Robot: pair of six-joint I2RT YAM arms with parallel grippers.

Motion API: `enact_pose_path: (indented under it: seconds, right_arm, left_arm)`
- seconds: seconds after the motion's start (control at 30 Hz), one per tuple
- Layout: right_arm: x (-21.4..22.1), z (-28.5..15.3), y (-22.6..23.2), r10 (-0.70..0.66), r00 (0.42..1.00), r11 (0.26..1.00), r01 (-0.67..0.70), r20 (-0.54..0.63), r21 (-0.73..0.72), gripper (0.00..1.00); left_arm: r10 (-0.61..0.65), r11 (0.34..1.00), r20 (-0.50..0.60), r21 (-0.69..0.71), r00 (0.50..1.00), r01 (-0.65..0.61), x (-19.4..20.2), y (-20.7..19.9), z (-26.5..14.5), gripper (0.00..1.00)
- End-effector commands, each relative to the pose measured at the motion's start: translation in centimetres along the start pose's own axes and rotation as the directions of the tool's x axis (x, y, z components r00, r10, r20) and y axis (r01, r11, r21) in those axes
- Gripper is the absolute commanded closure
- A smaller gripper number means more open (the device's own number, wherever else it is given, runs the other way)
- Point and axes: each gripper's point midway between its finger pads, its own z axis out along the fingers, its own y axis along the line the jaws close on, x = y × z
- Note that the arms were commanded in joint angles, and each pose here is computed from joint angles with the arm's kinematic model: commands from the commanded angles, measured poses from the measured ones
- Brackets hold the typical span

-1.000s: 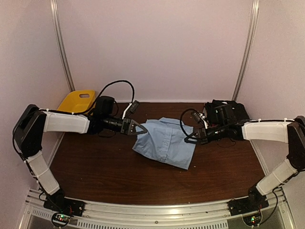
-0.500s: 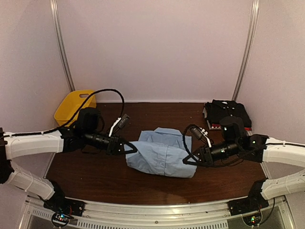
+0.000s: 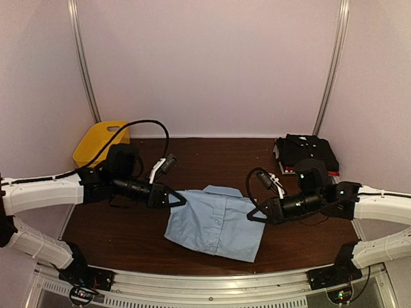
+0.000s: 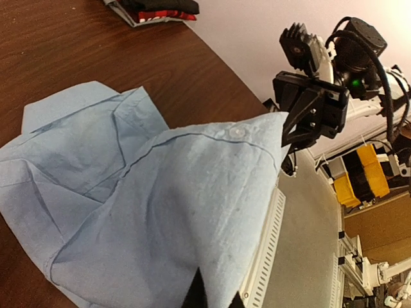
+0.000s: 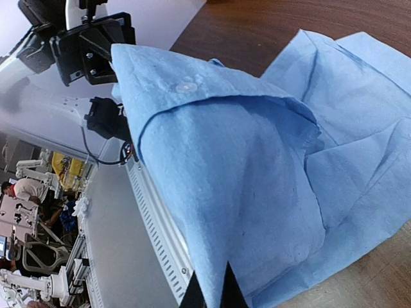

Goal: Fold and stack the long sleeve shirts
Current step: Fold the 2/3-rectangle-folded shirt at the center of the board.

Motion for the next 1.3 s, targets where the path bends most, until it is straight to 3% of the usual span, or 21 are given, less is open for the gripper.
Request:
enact_pose_path:
  seconds: [0.0,0.43,0.7,1.17,1.27]
  right_arm:
    - [-1.8,0.2,-3.3,0.027,1.000,0.997,-0.027,0.003,0.073,0.97]
    - [-5.2,1.4,-10.8,0.078,0.996,0.992,-0.074,-0.034,0.106,0.86]
    - [-6.1,2.8,-14.3,0.124,0.992,0.988,-0.119,-0.036,0.102,1.00]
    - [-5.4,4.5,-19.7,0.191,0.980,0.972,-0.180,-0.063,0.151,0.98]
    - [-5.2,4.5,-20.2,0.200,0.978,0.969,-0.188,-0.064,0.159,0.97]
  left_arm:
    - [-0.030,0.995,0.016,-0.095,0.999,0.032,-2.3,4.0,1.1,1.00]
    - [-0.153,0.980,0.006,-0.125,0.988,0.152,-4.5,13.5,3.7,1.00]
    - [-0.192,0.973,-0.014,-0.132,0.981,0.189,-4.8,16.6,5.4,1.00]
    - [-0.232,0.958,-0.041,-0.182,0.972,0.221,-4.9,21.8,8.0,1.00]
    - [-0.242,0.955,-0.052,-0.190,0.969,0.228,-4.6,22.6,8.5,0.95]
